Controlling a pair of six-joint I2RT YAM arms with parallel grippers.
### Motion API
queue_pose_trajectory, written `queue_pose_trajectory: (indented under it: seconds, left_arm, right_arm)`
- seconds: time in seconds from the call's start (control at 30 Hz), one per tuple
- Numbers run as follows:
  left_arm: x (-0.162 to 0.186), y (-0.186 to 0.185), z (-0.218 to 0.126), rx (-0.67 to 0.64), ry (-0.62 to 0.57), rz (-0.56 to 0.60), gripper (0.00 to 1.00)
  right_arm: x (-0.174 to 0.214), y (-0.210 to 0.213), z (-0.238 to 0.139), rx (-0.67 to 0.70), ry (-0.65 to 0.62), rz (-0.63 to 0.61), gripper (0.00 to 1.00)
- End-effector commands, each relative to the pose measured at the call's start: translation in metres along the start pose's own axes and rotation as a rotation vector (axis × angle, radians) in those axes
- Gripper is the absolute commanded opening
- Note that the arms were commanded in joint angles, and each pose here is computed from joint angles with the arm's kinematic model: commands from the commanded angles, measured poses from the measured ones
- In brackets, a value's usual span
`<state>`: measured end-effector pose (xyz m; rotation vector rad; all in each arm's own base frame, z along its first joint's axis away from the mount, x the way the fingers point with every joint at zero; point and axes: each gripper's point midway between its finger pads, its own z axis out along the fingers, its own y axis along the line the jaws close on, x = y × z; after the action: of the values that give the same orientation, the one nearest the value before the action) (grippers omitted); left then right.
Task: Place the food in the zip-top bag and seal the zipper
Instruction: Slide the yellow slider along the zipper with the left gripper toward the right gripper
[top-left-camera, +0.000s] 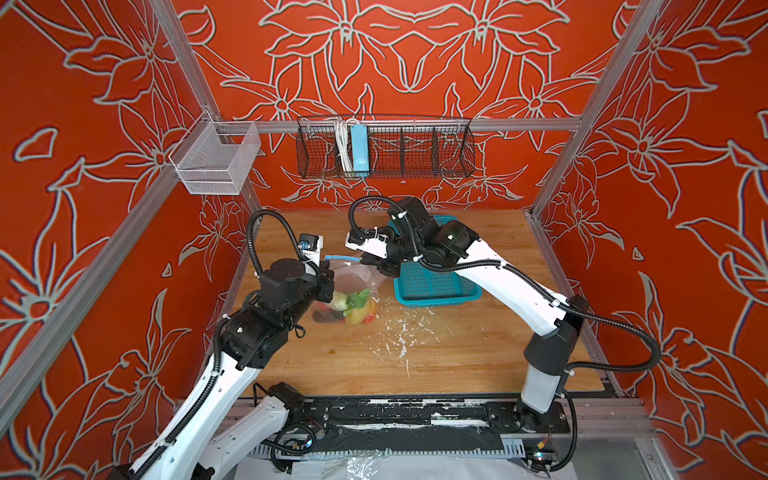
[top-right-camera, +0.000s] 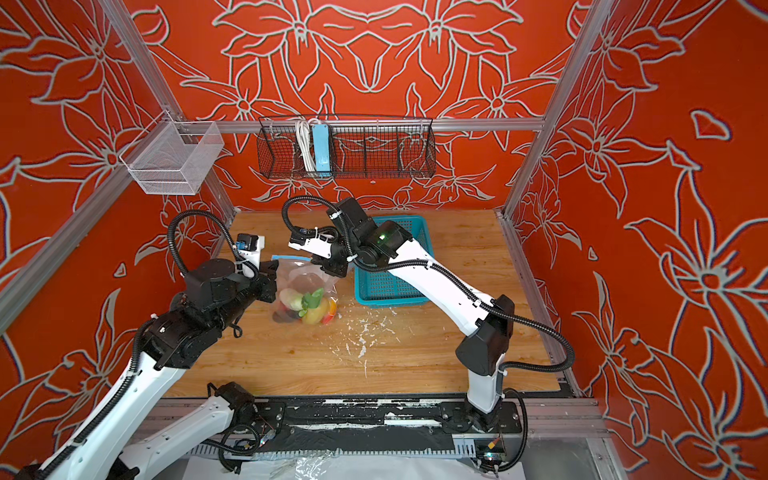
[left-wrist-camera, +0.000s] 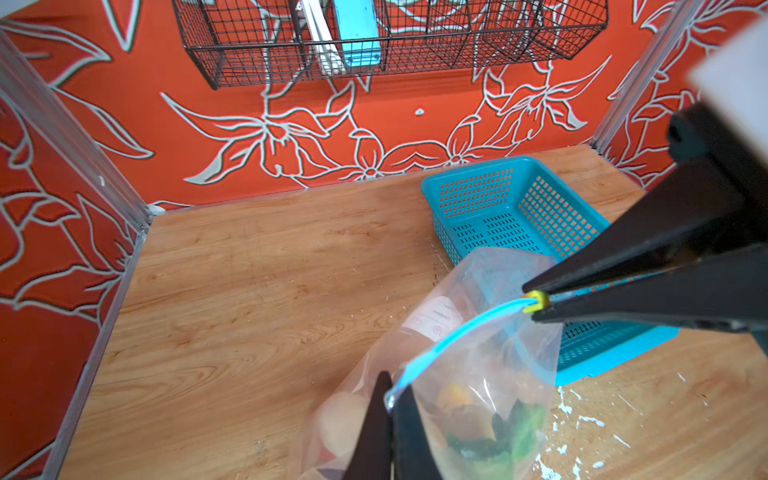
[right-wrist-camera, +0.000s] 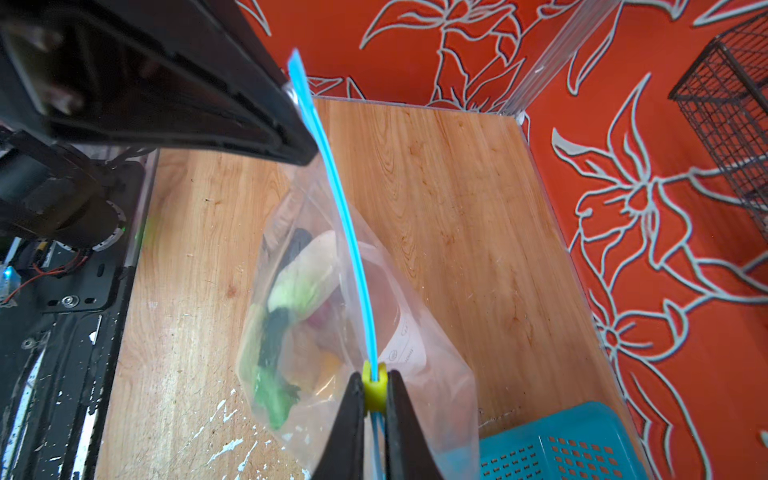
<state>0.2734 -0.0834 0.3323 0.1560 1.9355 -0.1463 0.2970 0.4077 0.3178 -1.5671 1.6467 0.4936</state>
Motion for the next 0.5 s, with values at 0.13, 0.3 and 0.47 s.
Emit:
queue_pose_trajectory:
  seconds: [0.13,0.3,0.47]
  left_arm:
    - [-0.027,0.028,-0.020,-0.125,-0.090,-0.034,0.00]
    - [-0.029,0.034,-0.022,-0.145,-0.092,-0.047,0.00]
    - [-0.032,0.039,-0.024,-0.163,-0.099,-0.055,0.00]
  right_arm:
    - [0.028,-0.017,-0.004,0.062,0.112,0.062,0.00]
    - [0.038,-0.020,-0.010,0.080,0.138,0.077,0.00]
    - [0.045,-0.026,-0.019,0.106,0.140,0.106,0.00]
